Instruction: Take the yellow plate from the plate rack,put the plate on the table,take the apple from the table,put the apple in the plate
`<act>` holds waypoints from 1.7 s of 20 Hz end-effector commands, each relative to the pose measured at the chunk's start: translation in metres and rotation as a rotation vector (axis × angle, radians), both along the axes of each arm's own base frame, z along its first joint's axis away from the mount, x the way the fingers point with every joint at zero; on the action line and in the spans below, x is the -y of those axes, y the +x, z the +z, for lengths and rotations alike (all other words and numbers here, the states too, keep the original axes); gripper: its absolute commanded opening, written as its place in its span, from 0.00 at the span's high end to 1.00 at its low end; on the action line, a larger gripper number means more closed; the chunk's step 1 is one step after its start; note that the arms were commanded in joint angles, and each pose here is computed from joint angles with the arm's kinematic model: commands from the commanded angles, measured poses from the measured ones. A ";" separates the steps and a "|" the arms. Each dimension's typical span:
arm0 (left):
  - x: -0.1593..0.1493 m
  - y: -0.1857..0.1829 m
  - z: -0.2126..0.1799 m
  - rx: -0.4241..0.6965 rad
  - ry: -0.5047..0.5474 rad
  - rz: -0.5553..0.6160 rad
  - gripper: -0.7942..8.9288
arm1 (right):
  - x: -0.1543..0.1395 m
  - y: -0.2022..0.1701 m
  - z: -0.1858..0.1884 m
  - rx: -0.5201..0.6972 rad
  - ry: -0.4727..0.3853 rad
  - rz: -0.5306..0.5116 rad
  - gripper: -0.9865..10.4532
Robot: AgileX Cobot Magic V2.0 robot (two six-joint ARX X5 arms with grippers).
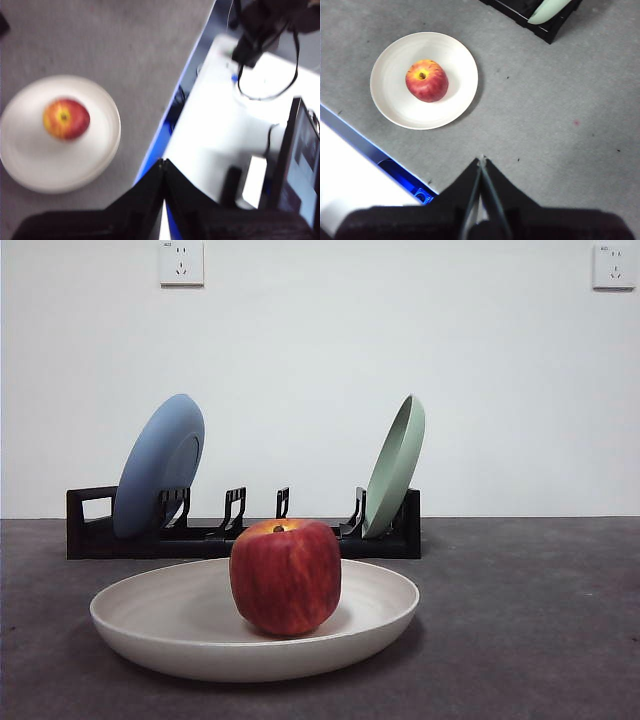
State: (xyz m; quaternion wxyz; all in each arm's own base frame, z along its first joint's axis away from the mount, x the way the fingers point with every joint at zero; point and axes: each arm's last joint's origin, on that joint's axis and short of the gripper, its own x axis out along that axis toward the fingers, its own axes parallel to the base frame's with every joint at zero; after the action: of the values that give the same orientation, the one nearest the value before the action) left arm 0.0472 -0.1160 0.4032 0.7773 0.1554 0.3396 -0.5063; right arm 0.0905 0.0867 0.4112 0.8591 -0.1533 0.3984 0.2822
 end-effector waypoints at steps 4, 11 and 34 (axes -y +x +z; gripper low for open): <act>0.005 0.014 0.028 0.480 -0.134 0.041 0.92 | 0.001 -0.001 -0.002 -0.006 -0.027 -0.014 0.91; -0.060 0.047 0.066 0.842 -0.308 0.270 0.92 | 0.001 0.000 -0.002 -0.006 -0.027 -0.014 0.91; -0.114 0.050 -0.233 0.686 -0.385 0.965 0.92 | 0.001 -0.001 -0.002 -0.007 -0.028 -0.014 0.91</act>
State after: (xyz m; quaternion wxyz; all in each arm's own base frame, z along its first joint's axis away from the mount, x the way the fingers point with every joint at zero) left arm 0.0972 -0.0025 0.1721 0.9973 0.0060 0.0074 -0.0728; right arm 0.0910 0.0865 0.4111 0.8617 -0.1567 0.3968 0.2749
